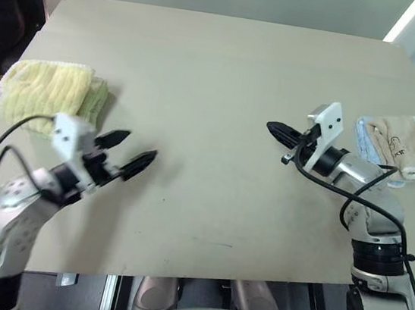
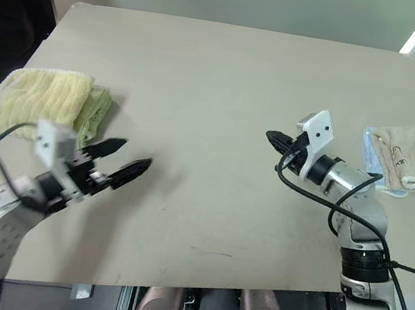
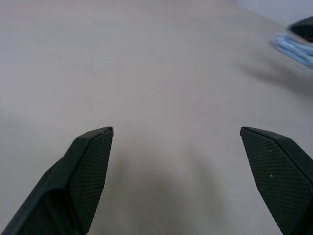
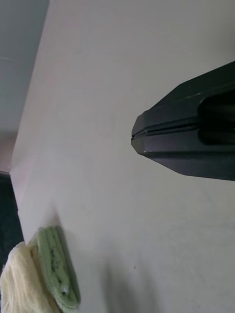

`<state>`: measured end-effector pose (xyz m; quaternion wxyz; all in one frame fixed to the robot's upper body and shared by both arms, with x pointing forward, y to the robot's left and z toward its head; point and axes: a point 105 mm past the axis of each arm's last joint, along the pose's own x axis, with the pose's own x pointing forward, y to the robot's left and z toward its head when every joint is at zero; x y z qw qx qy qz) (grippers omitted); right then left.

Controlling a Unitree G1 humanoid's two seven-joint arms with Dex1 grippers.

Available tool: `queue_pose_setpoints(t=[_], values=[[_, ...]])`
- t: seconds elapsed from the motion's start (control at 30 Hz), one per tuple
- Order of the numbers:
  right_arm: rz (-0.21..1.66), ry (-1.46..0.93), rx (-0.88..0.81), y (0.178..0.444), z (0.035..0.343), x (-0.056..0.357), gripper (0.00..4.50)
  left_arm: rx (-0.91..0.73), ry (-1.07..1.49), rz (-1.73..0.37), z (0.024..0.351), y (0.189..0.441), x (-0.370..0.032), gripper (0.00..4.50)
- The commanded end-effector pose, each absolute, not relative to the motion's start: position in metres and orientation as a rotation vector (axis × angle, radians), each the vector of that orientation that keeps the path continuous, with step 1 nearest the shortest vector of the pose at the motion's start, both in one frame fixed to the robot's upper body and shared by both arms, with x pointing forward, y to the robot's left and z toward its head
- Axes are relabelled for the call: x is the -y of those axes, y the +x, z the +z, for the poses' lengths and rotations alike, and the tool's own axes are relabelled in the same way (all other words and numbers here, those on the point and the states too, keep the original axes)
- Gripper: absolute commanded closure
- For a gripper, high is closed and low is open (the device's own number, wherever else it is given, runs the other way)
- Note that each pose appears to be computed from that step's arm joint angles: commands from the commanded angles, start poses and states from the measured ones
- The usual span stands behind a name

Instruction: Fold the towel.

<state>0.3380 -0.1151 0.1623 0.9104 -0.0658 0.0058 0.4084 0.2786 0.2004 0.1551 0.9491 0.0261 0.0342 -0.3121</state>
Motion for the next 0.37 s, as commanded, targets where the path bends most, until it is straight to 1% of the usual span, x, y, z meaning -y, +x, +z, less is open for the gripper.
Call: queue_pose_setpoints(t=[0.03, 0.1, 0.2, 0.37], values=[[0.857, -0.122, 0.005, 0.327, 0.169, 0.125, 4.5, -0.031, 0.122, -0.66, 0.157, 0.295, -0.196, 0.03], [0.864, -0.127, -0.01, 0.321, 0.166, 0.126, 4.5, -0.038, 0.137, -0.667, 0.154, 0.3, -0.197, 0.03], [0.878, -0.093, -0.031, 0.306, 0.163, 0.13, 4.5, -0.054, 0.15, -0.684, 0.148, 0.303, -0.199, 0.03], [0.875, -0.058, -0.071, 0.287, 0.154, 0.134, 4.5, -0.065, 0.146, -0.729, 0.145, 0.303, -0.196, 0.03]])
